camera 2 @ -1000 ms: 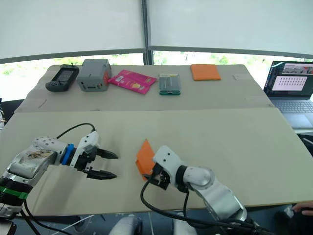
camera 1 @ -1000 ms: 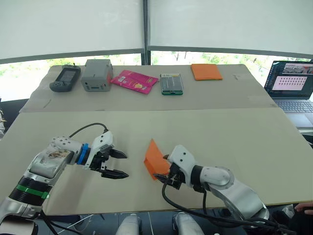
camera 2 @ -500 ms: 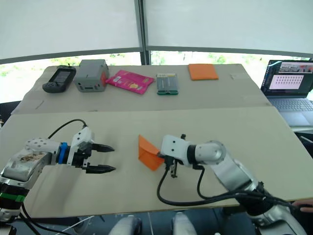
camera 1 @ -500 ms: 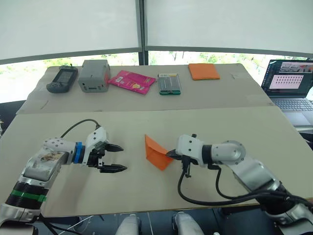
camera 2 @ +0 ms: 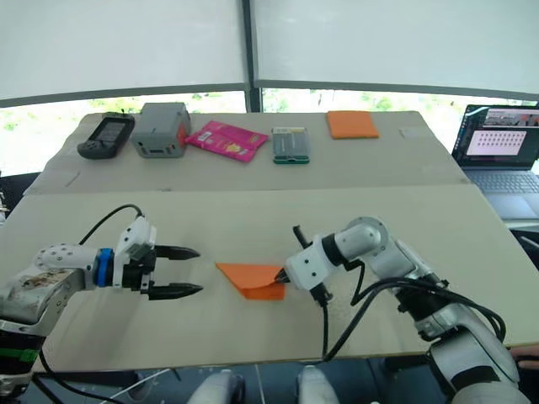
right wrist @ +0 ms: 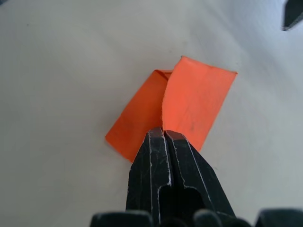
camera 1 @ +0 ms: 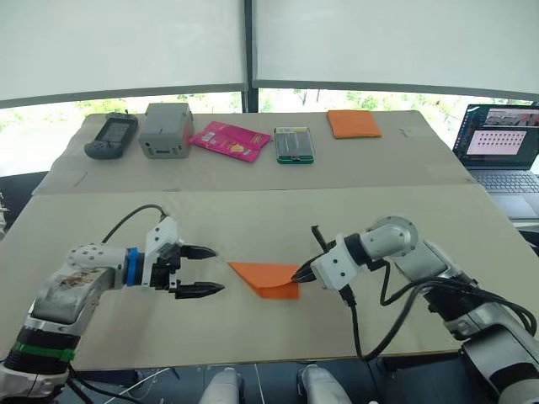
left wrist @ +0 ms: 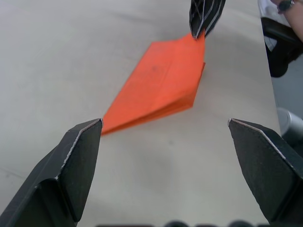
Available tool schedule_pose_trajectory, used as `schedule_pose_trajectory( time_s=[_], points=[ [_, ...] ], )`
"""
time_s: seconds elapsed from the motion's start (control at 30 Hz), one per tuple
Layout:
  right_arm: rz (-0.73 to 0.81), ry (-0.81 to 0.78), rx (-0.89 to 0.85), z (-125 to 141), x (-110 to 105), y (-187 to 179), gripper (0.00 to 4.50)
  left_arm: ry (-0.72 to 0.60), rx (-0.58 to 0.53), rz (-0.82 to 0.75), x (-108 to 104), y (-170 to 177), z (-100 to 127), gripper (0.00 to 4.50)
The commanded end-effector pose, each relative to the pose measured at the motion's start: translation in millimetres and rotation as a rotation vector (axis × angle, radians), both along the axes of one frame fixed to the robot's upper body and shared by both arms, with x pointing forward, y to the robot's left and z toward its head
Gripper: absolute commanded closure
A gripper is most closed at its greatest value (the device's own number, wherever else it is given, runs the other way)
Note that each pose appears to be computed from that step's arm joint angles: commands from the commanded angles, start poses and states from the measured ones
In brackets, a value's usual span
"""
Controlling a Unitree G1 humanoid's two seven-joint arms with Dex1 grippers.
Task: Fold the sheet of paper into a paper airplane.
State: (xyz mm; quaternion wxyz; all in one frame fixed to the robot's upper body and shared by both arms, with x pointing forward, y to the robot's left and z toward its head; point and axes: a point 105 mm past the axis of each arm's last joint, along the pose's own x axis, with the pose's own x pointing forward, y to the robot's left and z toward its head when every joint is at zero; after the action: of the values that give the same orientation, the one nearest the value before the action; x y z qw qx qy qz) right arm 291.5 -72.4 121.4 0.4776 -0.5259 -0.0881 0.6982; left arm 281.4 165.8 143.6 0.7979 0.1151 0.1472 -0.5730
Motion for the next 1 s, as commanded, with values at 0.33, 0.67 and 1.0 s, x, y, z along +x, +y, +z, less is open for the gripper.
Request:
schedule_pose_trajectory(
  time_s=[0.33, 0.67, 1.0],
  points=[
    [0.048, -0.072, 0.029, 4, 4, -4, 4.48, -0.162, 0.072, -0.016, 50, -24, -19, 0.0],
    [0.021, -0.083, 0.05, 5, 7, -3, 4.5, -0.118, -0.045, -0.19, 51, -49, -24, 2.18],
    [-0.005, -0.075, 0.059, 6, 8, -6, 4.5, -0.079, -0.033, -0.199, 49, -56, -46, 4.47]
  ],
)
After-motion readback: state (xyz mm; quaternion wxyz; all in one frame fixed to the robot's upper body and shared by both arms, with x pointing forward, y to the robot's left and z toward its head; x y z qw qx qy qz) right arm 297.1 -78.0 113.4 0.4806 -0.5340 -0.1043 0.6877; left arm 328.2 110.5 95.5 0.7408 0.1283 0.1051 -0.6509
